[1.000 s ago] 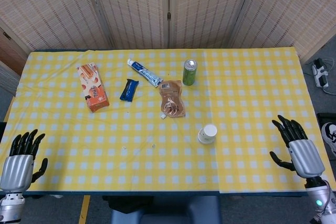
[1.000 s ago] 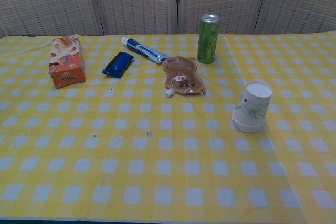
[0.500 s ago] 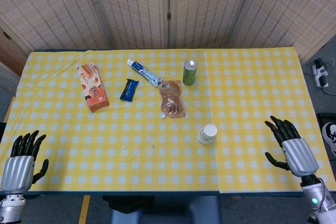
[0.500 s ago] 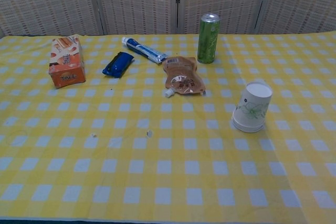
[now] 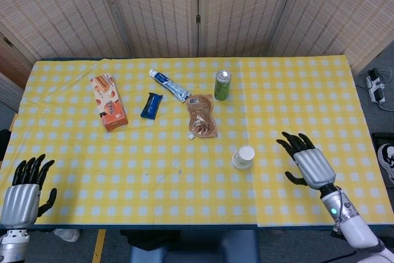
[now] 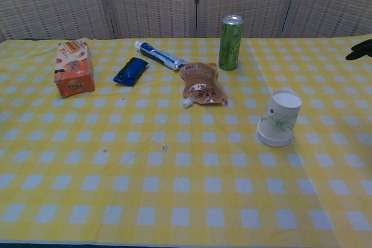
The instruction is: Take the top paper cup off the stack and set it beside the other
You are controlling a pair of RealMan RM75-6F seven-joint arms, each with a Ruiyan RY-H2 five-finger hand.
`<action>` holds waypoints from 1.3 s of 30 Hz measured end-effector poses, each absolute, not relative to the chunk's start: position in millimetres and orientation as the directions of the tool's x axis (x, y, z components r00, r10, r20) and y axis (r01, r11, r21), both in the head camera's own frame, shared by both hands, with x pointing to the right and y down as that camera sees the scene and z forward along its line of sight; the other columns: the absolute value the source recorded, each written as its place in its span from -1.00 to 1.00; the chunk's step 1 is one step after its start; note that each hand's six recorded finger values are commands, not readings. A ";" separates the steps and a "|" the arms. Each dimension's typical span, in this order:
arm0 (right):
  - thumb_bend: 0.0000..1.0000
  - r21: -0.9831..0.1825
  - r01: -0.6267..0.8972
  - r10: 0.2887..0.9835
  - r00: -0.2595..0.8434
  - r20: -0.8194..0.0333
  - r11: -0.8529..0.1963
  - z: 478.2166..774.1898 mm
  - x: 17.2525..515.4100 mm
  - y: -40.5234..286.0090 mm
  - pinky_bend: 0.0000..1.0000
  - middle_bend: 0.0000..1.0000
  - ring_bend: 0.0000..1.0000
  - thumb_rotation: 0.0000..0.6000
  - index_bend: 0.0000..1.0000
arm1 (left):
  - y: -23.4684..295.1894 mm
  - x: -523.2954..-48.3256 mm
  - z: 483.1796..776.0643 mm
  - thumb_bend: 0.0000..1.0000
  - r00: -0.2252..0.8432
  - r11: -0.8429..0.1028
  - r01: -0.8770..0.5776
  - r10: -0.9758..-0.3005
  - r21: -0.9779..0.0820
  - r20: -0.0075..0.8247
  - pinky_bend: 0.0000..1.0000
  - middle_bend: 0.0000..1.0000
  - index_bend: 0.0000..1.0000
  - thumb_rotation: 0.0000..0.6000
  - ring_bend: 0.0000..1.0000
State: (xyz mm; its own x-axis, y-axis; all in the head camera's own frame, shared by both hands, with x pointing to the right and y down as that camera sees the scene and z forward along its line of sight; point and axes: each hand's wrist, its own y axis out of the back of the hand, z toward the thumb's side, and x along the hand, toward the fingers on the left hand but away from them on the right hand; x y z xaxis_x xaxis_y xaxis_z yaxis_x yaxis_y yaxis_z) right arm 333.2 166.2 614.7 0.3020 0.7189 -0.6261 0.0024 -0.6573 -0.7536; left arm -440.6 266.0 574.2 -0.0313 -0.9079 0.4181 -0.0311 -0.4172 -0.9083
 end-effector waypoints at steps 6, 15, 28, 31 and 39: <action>-0.29 -0.716 -0.029 0.663 0.353 -0.660 -0.697 632.4 294.1 148.8 -0.93 -0.89 -0.83 1.00 -0.71 | 267.5 -441.9 575.3 -0.01 -0.036 -0.422 -0.031 -0.905 -0.906 0.423 -1.00 -0.85 -0.63 1.00 -0.88; -0.29 -0.639 -0.003 0.590 0.383 -0.711 -0.769 653.7 254.7 132.6 -0.93 -0.87 -0.83 1.00 -0.66 | 269.0 -445.5 576.9 -0.02 -0.047 -0.430 -0.031 -0.901 -0.902 0.431 -1.00 -0.85 -0.62 1.00 -0.88; -0.21 -0.608 -0.007 0.564 0.364 -0.741 -0.794 670.6 245.1 129.9 -0.93 -0.86 -0.82 1.00 -0.53 | 270.5 -448.5 580.7 -0.02 -0.052 -0.439 -0.035 -0.896 -0.898 0.441 -1.00 -0.85 -0.62 1.00 -0.89; -0.19 -0.608 0.001 0.568 0.358 -0.741 -0.794 671.9 246.1 127.7 -0.93 -0.85 -0.82 1.00 -0.51 | 270.5 -448.5 581.0 -0.02 -0.052 -0.439 -0.035 -0.896 -0.898 0.441 -1.00 -0.85 -0.62 1.00 -0.89; -0.19 -0.602 0.017 0.569 0.350 -0.744 -0.798 675.9 247.9 126.4 -0.93 -0.84 -0.82 1.00 -0.45 | 271.2 -450.9 582.0 -0.02 -0.058 -0.442 -0.035 -0.894 -0.896 0.444 -1.00 -0.85 -0.62 1.00 -0.89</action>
State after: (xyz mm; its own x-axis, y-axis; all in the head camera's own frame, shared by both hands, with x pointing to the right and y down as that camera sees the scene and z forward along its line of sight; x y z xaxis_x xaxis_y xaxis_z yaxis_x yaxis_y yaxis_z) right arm 247.9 126.4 675.9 0.3504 0.5689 -0.7440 0.0166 -0.7980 -0.6024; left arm -450.9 271.2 582.0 -0.0584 -0.8943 0.4437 -0.0349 -0.4424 -0.8962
